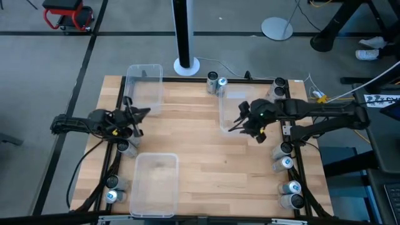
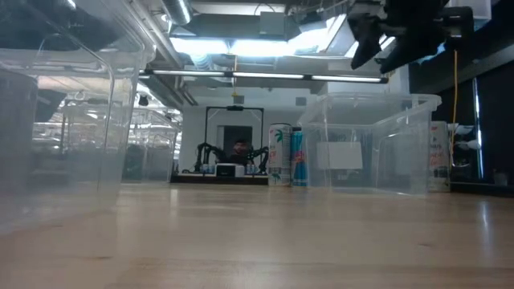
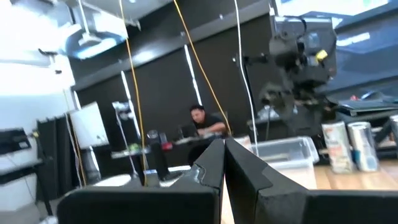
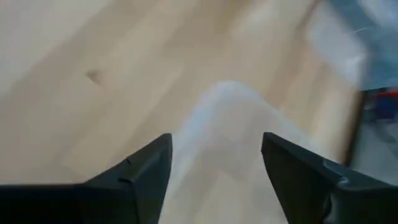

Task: Sort soda cans
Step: Move the top right transparent bin to the bottom right of the table

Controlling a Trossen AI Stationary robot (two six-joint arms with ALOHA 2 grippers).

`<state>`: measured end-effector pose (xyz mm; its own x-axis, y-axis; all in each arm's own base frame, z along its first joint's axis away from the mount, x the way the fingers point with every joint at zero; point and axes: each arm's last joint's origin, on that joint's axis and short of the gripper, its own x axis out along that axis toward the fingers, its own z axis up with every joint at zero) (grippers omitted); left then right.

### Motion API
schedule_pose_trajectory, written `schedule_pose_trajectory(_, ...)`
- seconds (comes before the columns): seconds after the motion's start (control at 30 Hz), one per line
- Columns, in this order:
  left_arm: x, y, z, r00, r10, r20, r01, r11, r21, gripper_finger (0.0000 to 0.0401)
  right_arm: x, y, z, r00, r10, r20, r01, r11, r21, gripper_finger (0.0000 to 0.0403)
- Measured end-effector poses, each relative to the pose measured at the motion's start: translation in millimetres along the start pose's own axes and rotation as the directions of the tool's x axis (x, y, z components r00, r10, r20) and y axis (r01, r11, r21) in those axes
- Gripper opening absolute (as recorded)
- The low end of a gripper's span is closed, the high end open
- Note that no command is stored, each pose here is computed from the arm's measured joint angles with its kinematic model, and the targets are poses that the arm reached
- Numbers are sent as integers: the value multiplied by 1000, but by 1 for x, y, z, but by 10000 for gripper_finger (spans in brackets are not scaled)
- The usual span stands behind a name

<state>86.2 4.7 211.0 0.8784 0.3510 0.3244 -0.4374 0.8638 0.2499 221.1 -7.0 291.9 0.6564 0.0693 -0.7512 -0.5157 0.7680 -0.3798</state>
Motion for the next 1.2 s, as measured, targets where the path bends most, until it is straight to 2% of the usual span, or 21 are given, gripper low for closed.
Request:
schedule_pose_trajectory(0.1,0,2,3,999,15,32,-15,1000,12,5,14,-2,1,997,71,-39,-68,996,66,256)
schedule_pose_trajectory(0.27,0,3,6,998,28,60,-29,999,15,5,26,-10,7,958,201,-205,-176,975,135,243)
schedule_pose_trajectory(0.43,0,2,6,998,24,53,-24,1000,1,5,33,-20,17,934,222,-281,-168,965,204,230)
schedule_pose_trajectory(0.57,0,2,4,999,18,41,-18,1000,9,5,45,-19,12,900,253,-354,-164,951,262,222)
schedule_pose_trajectory(0.7,0,1,2,1000,7,18,-7,1000,8,5,58,-17,5,848,280,-450,-168,948,272,213)
schedule_pose_trajectory(0.83,0,-1,-1,1000,-5,-8,5,1000,-2,5,67,-17,4,837,283,-468,-180,951,253,200)
schedule_pose_trajectory(1.0,0,-2,-3,999,-16,-32,15,999,-43,5,70,-17,2,822,274,-499,-177,956,234,156)
schedule_pose_trajectory(1.2,0,-2,-4,999,-21,-42,19,999,-46,5,67,-15,2,813,301,-499,-193,947,258,64)
